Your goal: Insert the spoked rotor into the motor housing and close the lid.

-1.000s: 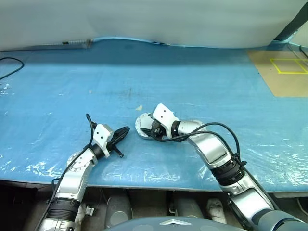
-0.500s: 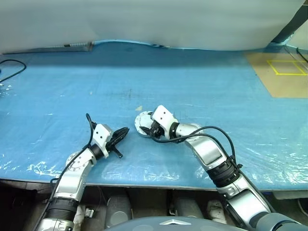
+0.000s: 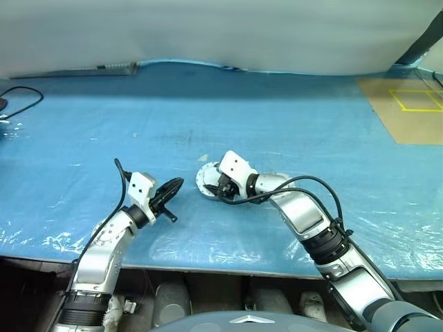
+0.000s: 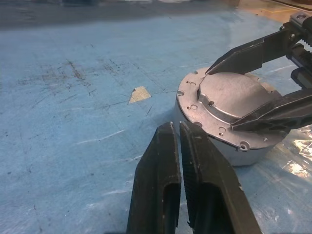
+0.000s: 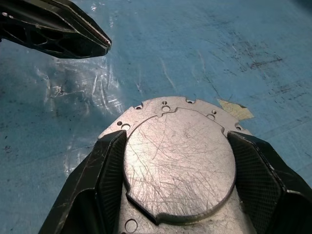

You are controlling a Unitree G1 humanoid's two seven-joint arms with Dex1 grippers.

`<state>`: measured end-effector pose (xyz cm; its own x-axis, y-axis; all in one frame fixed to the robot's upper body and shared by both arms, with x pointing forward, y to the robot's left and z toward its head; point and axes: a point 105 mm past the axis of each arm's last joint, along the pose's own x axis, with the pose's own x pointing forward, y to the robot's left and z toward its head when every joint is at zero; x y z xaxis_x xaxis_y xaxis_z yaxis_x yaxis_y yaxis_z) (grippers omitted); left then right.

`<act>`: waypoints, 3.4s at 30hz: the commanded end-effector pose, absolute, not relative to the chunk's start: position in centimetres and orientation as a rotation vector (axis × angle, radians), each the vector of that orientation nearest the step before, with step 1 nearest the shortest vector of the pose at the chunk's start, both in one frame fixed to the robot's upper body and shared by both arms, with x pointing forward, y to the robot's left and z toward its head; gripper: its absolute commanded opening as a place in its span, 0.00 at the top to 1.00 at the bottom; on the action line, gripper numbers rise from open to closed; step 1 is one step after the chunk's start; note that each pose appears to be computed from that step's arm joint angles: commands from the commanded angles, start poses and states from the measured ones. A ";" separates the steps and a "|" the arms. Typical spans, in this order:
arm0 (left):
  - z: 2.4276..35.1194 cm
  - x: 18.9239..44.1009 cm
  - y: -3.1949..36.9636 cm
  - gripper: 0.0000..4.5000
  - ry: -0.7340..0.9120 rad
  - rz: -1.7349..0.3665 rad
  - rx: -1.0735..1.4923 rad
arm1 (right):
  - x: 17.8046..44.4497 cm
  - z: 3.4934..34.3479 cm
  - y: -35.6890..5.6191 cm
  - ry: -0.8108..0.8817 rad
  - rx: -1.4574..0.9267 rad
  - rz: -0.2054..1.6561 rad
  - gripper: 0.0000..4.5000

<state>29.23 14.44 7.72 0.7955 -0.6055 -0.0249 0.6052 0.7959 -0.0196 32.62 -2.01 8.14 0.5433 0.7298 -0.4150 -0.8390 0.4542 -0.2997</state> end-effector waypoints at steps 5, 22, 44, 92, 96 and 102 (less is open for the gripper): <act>8.2 29.7 14.7 0.95 0.011 -0.661 -0.024 | 32.8 2.1 -5.4 0.475 -0.583 0.878 0.34; 11.5 32.3 13.5 0.95 0.266 -0.718 -0.618 | 31.8 2.3 -4.4 0.539 -0.391 0.911 0.34; 7.0 34.2 9.9 0.95 0.451 -0.722 -0.533 | 31.8 3.0 -4.3 0.521 -0.373 0.898 0.34; 7.8 32.9 8.5 0.95 0.479 -0.850 -0.385 | 33.4 11.1 -6.6 0.316 0.126 0.779 0.00; 8.1 32.8 8.2 0.95 0.467 -0.870 -0.386 | 33.0 10.5 -7.6 0.402 0.265 0.755 0.00; 8.3 32.7 7.9 0.95 0.463 -0.889 -0.384 | 31.7 9.3 -7.9 0.555 0.550 0.762 0.00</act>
